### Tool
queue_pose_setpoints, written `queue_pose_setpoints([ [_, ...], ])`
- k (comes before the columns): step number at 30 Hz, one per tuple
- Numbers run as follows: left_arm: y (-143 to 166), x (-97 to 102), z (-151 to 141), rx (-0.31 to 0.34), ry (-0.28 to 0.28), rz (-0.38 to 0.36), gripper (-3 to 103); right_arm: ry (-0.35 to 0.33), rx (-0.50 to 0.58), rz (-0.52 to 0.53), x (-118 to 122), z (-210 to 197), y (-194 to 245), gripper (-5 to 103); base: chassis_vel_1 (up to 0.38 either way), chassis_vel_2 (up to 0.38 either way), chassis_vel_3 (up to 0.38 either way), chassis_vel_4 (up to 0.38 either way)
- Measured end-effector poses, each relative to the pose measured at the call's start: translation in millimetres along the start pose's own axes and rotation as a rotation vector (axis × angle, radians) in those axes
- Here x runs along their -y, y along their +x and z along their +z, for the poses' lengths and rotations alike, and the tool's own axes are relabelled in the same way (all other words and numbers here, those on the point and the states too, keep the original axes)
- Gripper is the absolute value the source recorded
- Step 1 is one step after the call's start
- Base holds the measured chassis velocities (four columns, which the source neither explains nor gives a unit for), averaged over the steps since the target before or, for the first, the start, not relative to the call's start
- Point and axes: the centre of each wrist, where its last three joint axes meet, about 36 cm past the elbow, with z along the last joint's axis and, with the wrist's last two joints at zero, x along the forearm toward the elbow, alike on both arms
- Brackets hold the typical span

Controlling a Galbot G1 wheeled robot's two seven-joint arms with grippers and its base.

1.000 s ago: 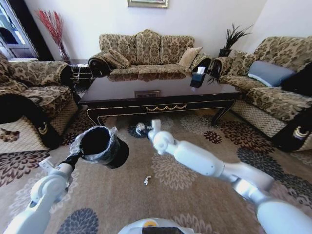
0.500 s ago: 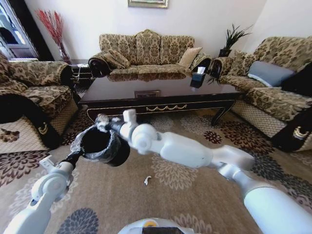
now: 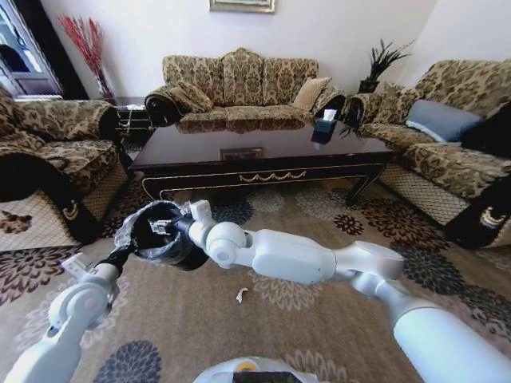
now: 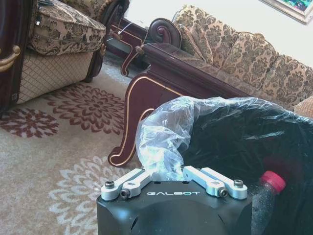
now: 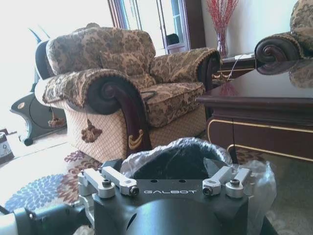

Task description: Move to the front of the table and pick up the trash from the floor, then place it into the trash bin.

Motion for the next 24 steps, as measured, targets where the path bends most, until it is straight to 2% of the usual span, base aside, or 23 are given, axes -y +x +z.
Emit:
queue_pose_setpoints([
  [2, 0.6, -0.9, -0.6, 0.001, -0.003, -0.003, 3, -0.021, 0.032, 0.012, 4.9, -9.2, 2.0, 99, 0.0, 0.0, 0.0, 0.0],
  [4, 0.8, -1.4, -1.4, 0.002, -0.005, -0.004, 3, -0.037, 0.051, 0.027, 10.9, -14.7, 2.7, 100, 0.0, 0.0, 0.0, 0.0],
  [7, -3.6, -11.4, -4.6, 0.007, -0.013, -0.033, 3, -0.095, 0.085, 0.122, 46.3, -21.6, 3.2, 100, 0.0, 0.0, 0.0, 0.0],
  [8, -3.6, -11.4, -4.6, 0.007, -0.013, -0.033, 3, -0.095, 0.085, 0.122, 46.3, -21.6, 3.2, 100, 0.0, 0.0, 0.0, 0.0],
  [10, -8.9, -22.2, -7.7, 0.012, -0.017, -0.065, 3, -0.143, 0.083, 0.193, 69.1, -19.0, 8.1, 100, 0.0, 0.0, 0.0, 0.0],
  [11, -11.1, -27.1, -9.6, 0.016, -0.018, -0.078, 3, -0.162, 0.044, 0.252, 77.8, -14.9, 10.6, 100, 0.0, 0.0, 0.0, 0.0],
  [12, -11.1, -27.1, -9.6, 0.016, -0.018, -0.078, 3, -0.162, 0.044, 0.252, 77.8, -14.9, 10.6, 100, 0.0, 0.0, 0.0, 0.0],
  [14, -14.6, -36.3, -14.4, 0.025, -0.021, -0.099, 3, -0.222, -0.076, 0.4, 88.7, -2.5, 11.1, 100, 0.0, 0.0, 0.0, 0.0],
  [15, -14.6, -36.3, -14.4, 0.025, -0.021, -0.099, 3, -0.222, -0.076, 0.4, 88.7, -2.5, 11.1, 100, 0.0, 0.0, 0.0, 0.0],
  [17, -16.5, -41.2, -20.7, 0.038, -0.023, -0.109, 3, -0.305, -0.212, 0.513, 91.1, 23.5, 5.3, 100, 0.0, 0.0, 0.0, 0.0],
  [18, -16.8, -42.2, -23.0, 0.042, -0.021, -0.11, 3, -0.321, -0.258, 0.548, 92.8, 40.4, 2.9, 100, 0.0, 0.0, 0.0, 0.0],
  [19, -16.8, -42.2, -23.0, 0.042, -0.021, -0.11, 3, -0.321, -0.258, 0.548, 92.8, 40.4, 2.9, 100, 0.0, 0.0, 0.0, 0.0],
  [23, -16.0, -44.0, -31.7, 0.056, -0.015, -0.111, 3, -0.352, -0.415, 0.634, 97.2, 128.0, -0.7, 100, 0.0, 0.0, 0.0, 0.0],
  [24, -15.8, -44.1, -32.4, 0.057, -0.015, -0.111, 3, -0.359, -0.432, 0.643, 97.5, 137.9, -0.8, 100, 0.0, 0.0, 0.0, 0.0],
])
